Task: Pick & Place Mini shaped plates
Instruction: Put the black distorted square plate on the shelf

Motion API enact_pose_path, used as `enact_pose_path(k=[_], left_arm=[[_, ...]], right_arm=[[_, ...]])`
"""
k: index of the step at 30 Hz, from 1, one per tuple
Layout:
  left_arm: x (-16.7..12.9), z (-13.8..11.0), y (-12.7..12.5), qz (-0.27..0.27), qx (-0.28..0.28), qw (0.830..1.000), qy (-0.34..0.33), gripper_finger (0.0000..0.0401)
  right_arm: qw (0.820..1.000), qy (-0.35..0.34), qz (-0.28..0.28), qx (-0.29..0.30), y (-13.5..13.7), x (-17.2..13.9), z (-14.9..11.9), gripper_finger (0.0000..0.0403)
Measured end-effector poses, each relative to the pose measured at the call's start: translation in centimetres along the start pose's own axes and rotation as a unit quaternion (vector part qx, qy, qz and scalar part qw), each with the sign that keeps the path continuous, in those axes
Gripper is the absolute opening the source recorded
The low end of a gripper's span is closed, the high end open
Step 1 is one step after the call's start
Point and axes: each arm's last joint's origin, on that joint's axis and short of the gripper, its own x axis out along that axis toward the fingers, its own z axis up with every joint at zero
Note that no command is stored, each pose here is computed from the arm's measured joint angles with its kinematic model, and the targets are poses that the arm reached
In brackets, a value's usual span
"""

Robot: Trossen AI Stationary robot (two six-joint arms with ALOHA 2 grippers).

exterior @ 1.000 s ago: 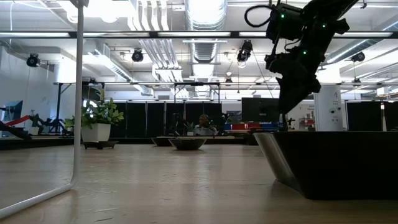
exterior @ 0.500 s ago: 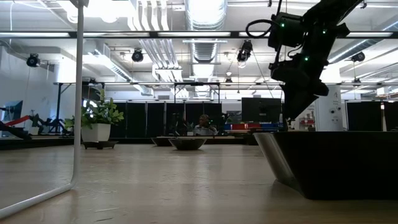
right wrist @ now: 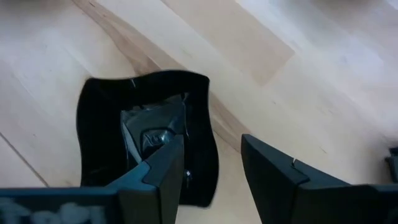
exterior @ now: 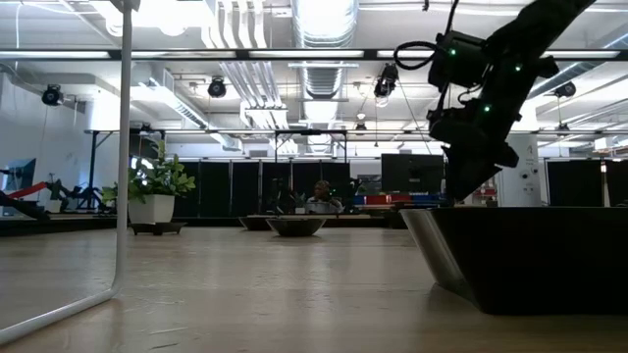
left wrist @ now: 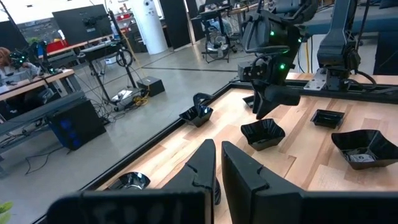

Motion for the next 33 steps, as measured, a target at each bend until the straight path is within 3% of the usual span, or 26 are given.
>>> enact_pose_path(k=[19, 33], left_arm=[[0.0, 0.0, 0.0, 0.000, -0.001, 1.000, 0.000, 0.0023], [0.0, 0.0, 0.0, 0.000, -0.003, 1.000, 0.000, 0.0023]], right_arm=[[1.000, -0.010, 0.005, 0.000, -1.0, 1.8, -2.1, 0.0155], [1.000, 0.018, -0.008, -0.015, -0.7, 3.5, -2.3, 0.0119]])
